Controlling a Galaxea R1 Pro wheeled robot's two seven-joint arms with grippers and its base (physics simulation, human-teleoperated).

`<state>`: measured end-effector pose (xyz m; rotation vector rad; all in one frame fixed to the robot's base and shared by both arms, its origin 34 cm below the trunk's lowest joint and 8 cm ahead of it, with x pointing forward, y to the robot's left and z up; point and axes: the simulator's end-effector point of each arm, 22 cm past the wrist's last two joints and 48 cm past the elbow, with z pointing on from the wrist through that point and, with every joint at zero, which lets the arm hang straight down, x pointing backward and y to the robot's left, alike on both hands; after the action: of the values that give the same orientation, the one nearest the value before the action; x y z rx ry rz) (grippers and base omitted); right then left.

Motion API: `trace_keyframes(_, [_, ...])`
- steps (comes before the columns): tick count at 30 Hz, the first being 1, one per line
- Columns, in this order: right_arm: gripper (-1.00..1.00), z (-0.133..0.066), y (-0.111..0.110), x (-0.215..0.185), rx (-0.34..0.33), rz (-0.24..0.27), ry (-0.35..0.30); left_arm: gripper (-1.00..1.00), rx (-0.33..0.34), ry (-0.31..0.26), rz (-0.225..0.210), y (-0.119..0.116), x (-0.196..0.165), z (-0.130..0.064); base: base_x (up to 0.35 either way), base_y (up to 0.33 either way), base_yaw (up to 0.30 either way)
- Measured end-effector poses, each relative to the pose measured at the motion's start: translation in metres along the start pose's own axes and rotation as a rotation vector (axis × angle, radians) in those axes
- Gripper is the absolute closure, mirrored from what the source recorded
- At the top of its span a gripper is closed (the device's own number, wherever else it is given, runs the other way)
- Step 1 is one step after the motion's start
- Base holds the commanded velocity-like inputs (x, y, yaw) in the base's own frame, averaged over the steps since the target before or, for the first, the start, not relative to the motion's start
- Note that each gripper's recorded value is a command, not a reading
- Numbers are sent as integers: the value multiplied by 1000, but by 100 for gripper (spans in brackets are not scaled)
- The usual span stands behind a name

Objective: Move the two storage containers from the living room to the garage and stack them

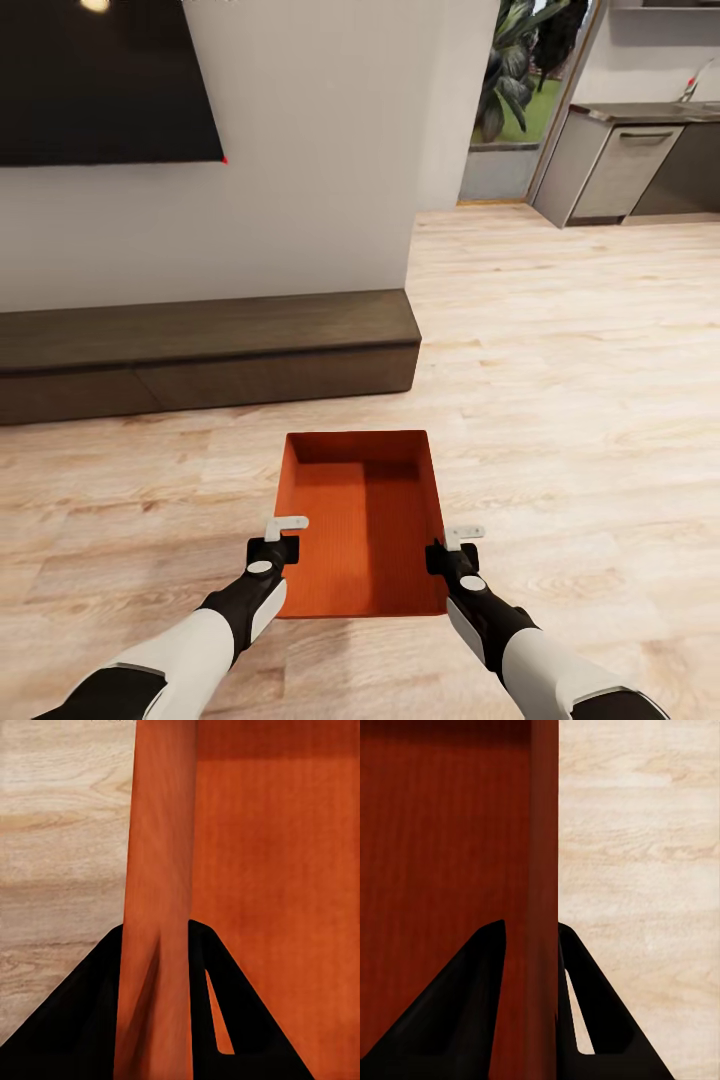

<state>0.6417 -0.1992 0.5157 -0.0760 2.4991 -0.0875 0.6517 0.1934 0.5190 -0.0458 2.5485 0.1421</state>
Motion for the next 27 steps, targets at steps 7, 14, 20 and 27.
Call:
trace_keyframes(7, [100,-9,0,-6,-2,1,1,100,1,1,0,2,-6,-9,0,0,0])
trace_keyframes(14, [100,-17,0,-12,-3,2,2,100,1,2,0,3,-11,-17,0,0,0])
trace_keyframes(20, [100,-25,-1,-16,-3,2,2,100,1,3,-1,4,-15,-25,0,0,0])
trace_keyframes(27, [100,-33,-2,-21,-3,2,2,100,1,2,-1,5,-20,-33,0,0,0])
